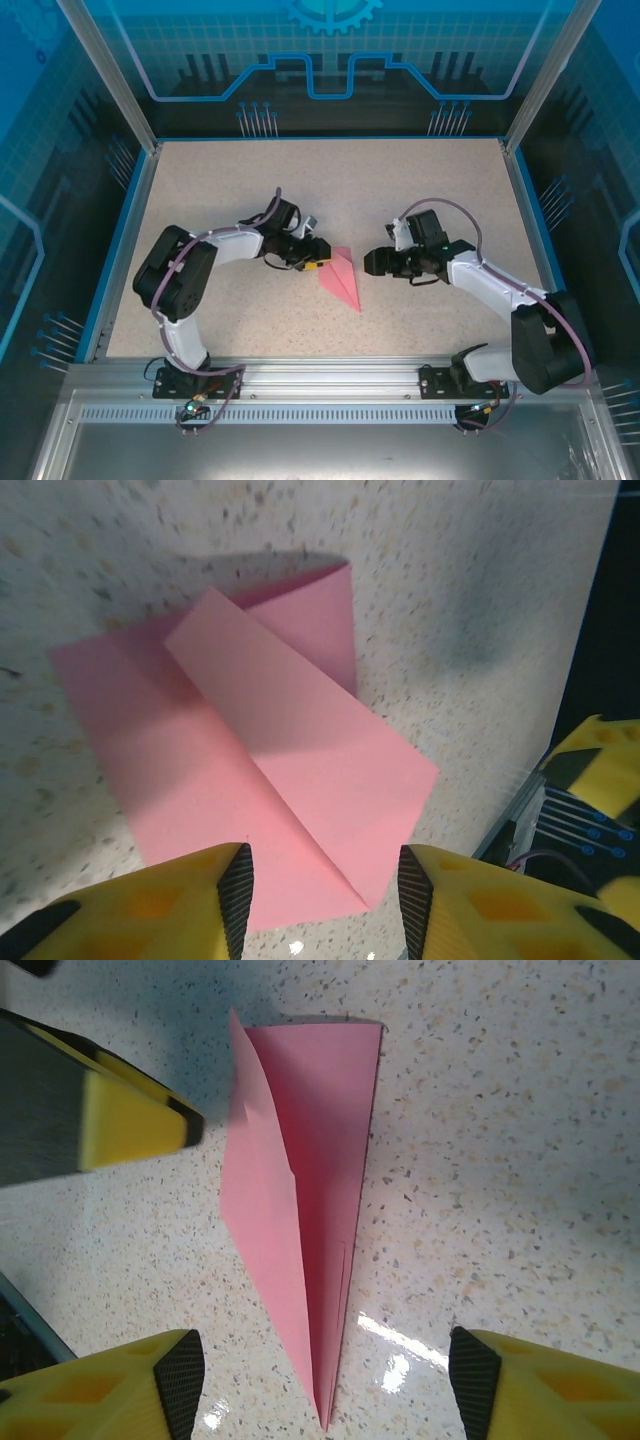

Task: Fold a paper plane with a square sheet of paper (fold left side to right side)
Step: Turn over the paper at the center of the table.

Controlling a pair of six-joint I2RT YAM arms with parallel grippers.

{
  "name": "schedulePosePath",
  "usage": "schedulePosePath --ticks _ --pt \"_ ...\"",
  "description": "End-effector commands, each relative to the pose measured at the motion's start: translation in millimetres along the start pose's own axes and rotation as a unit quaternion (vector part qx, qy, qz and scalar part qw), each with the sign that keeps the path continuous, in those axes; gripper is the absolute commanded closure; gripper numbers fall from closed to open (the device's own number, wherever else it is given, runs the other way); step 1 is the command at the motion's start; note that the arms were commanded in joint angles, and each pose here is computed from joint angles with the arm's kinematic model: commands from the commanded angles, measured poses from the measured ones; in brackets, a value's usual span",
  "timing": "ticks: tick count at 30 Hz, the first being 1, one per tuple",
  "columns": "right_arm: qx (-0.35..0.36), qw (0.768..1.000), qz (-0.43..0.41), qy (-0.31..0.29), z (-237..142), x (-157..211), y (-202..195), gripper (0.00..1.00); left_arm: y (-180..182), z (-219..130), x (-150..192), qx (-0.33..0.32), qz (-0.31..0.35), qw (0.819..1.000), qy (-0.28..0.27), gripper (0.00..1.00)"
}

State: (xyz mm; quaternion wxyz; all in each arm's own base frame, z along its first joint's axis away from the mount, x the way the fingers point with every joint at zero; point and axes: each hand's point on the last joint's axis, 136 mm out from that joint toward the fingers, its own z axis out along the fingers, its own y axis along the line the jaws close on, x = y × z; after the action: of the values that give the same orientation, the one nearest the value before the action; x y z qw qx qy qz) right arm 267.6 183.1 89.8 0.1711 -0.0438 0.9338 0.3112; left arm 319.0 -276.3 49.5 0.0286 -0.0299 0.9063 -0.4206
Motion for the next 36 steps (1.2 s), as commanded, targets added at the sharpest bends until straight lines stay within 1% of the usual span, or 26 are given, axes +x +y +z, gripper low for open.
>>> schedulePosePath --ticks 1,5,9,13,16,18,19,20,23,27,32,36 --pt "-0.009 1.0 0.011 -0.017 -7.7 -2.0 -3.0 0.31 -9.1 11.1 -7.9 0.017 0.001 1.0 0.005 0.55" --pt "-0.017 0.999 0.022 -0.03 -17.2 -1.1 -6.7 0.3 -5.6 24.2 -7.3 0.013 -0.004 1.0 0.018 0.55" --pt "-0.029 0.998 0.036 -0.046 -28.0 -2.5 -10.7 0.27 -7.6 34.0 -8.9 0.014 -0.002 1.0 0.027 0.56" --pt "-0.054 0.996 0.047 -0.056 -36.8 -2.7 -10.3 0.21 -16.1 39.2 -13.3 0.028 0.003 0.999 0.027 0.65" --pt "-0.075 0.994 0.051 -0.058 -40.4 -2.8 -7.7 0.13 -25.8 36.1 -18.3 0.039 0.013 0.999 0.019 0.76" --pt "-0.092 0.992 0.057 -0.058 -41.8 -3.7 -5.4 0.05 -35.9 29.6 -21.2 0.046 0.026 0.999 0.011 0.84" --pt "-0.099 0.991 0.061 -0.059 -42.3 -4.5 -5.0 0.01 -43.5 24.2 -23.5 0.051 0.035 0.998 0.005 0.88" --pt "-0.111 0.99 0.065 -0.06 -42.9 -5.5 -3.5 0.01 -51.3 17.9 -25.9 0.056 0.044 0.997 -0.002 0.91" --pt "-0.149 0.983 0.079 -0.069 -46.8 -11.9 1.0 0.01 -73.4 -5.1 -32.8 0.068 0.065 0.995 -0.022 0.97" --pt "-0.215 0.97 0.083 -0.081 -57.1 -25.5 15.8 0.01 -100.6 -44.2 -44.8 0.089 0.082 0.991 -0.06 1.0" --pt "-0.283 0.952 0.082 -0.082 -65.6 -44.9 36.1 0.01 -143.5 -100.5 -56.9 0.129 0.113 0.979 -0.113 1.0" --pt "-0.319 0.942 0.062 -0.083 -67.0 -58.4 54.4 0.01 -173.6 -125.4 -58.0 0.158 0.132 0.971 -0.12 1.0"
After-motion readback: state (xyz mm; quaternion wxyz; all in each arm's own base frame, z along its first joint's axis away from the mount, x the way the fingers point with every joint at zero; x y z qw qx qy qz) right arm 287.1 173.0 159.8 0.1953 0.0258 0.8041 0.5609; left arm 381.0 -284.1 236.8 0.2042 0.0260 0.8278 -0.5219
